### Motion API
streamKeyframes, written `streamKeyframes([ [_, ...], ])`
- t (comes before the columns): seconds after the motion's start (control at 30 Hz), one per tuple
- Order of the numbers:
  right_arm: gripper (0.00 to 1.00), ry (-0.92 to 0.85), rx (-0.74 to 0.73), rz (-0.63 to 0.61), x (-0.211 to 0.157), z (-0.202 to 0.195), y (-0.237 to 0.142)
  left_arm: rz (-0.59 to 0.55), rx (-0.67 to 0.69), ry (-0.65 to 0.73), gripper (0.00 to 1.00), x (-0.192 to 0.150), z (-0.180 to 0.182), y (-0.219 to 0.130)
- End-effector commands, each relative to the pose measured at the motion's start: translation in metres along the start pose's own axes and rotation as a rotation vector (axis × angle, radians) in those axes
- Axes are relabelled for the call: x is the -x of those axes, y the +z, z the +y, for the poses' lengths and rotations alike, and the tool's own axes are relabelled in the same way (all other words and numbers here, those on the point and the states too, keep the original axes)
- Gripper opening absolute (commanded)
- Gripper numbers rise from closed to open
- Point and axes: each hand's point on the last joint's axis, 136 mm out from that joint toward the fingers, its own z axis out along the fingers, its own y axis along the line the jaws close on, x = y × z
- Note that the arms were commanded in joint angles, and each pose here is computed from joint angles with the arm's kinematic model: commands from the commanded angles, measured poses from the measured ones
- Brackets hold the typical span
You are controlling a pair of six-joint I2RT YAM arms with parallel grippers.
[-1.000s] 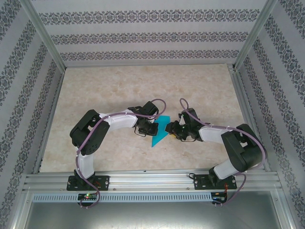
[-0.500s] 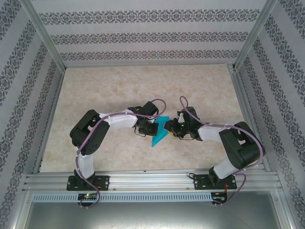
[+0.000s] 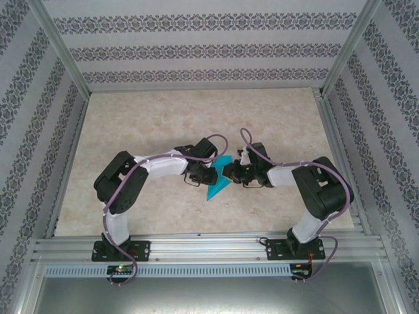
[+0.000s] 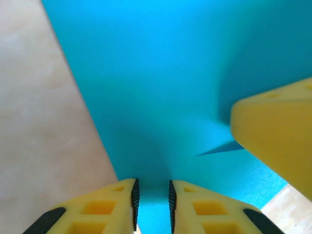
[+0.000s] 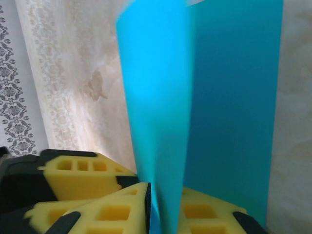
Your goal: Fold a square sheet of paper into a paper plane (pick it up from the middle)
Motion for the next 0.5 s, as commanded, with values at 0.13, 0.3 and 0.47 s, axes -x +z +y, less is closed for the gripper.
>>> streamKeyframes([
  [0.13, 0.15, -0.031, 0.055, -0.010, 0.007, 0.017, -0.005, -0.138, 0.008, 0.045, 0.48, 0.000, -0.014, -0.051],
  [0.3, 0.18, -0.020, 0.064, -0.005, 0.008, 0.021, -0.006, -0.191, 0.137, 0.132, 0.53, -0.019, -0.026, -0.053],
  [0.47, 0.21, -0.014, 0.068, -0.002, 0.009, 0.024, -0.007, -0.206, 0.284, 0.224, 0.53, -0.029, -0.036, -0.033],
])
